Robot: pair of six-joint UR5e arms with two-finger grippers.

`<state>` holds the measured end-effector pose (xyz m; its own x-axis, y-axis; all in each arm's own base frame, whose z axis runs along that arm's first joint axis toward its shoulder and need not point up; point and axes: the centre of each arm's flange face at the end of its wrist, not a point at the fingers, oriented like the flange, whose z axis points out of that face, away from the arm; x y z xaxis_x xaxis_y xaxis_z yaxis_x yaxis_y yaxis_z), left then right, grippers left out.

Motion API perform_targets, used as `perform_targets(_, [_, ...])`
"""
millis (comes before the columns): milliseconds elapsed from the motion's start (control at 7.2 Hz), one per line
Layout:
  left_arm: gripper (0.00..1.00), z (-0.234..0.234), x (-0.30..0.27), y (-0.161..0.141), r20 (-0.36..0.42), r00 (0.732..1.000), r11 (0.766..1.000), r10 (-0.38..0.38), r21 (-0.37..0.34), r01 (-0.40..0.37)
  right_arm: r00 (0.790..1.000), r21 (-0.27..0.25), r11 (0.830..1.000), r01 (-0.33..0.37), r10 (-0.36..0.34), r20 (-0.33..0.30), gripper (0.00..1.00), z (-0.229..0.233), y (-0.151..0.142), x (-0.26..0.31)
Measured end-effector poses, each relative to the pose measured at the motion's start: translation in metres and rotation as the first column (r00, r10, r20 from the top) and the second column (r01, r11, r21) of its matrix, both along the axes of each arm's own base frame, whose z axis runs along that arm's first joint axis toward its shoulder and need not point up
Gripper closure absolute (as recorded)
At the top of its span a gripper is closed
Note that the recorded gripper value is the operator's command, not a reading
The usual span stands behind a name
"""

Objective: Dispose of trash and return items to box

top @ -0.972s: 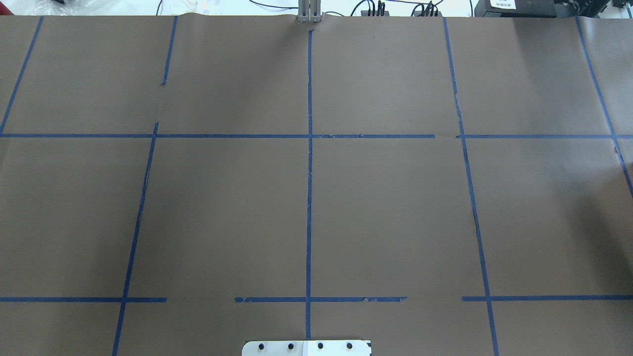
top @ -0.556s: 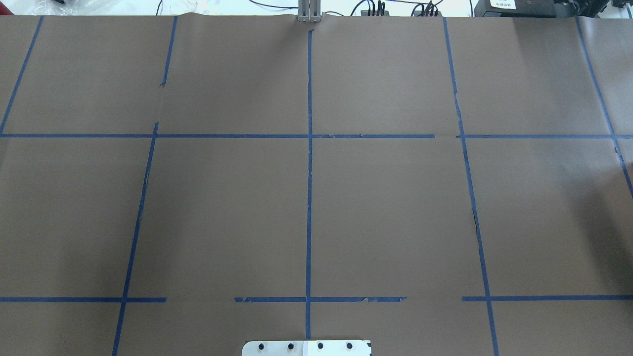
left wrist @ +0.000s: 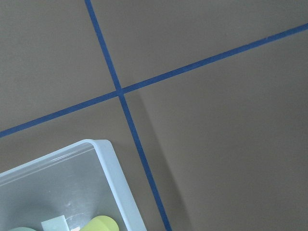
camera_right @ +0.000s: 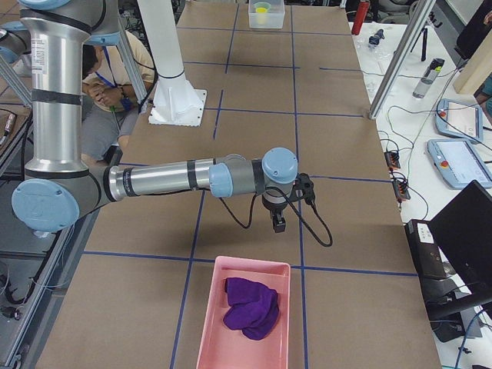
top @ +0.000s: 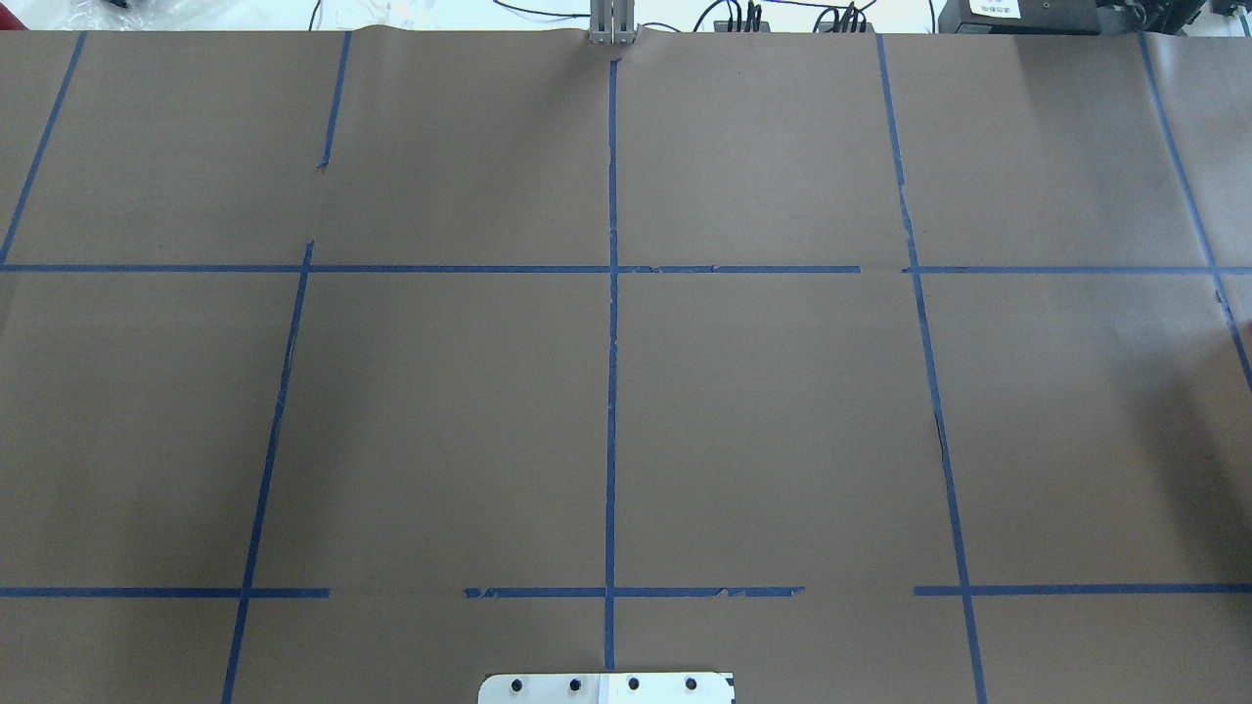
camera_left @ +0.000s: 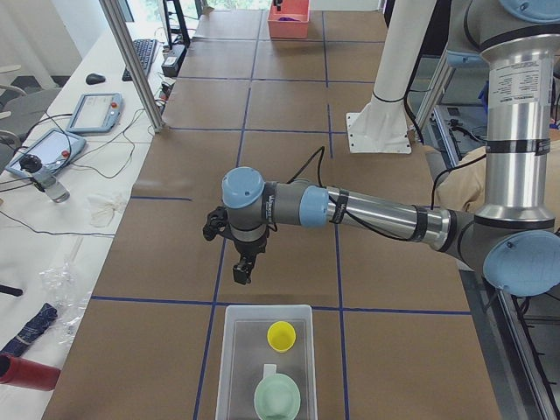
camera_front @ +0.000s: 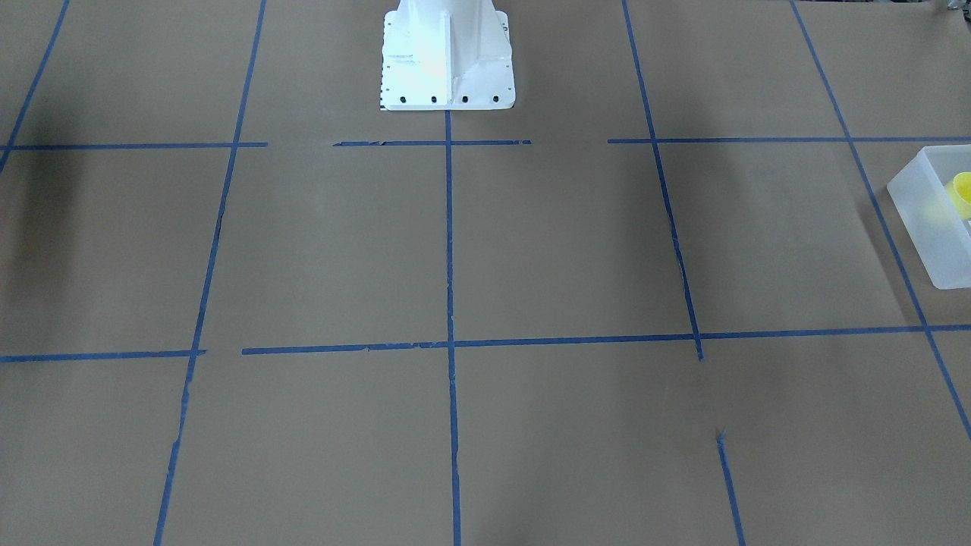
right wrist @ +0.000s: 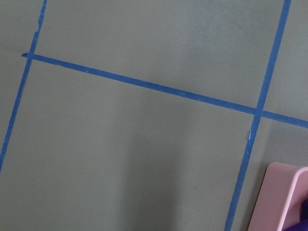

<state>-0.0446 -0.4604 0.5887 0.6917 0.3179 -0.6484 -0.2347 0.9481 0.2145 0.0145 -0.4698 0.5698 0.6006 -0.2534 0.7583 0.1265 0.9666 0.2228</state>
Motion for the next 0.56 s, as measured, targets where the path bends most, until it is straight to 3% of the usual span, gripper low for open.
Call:
perform_targets(278, [0.0,0.0147,-0.0004,0.0014,-0.009,1.0,1.0,0.004,-0.022,-0.005,1.0,0.005,1.0,-0.003,0.003,0.005,0.0,-0.005,-0.003,-0.0012])
perform_targets(556, [0.0,0.0063,-0.0017,-0.0026,-0.009,1.0,1.0,0.005,0.024,-0.005,1.0,-0.006,1.0,-0.002,0.002,0.02,0.0,-0.0024,-0.0025,-0.0024])
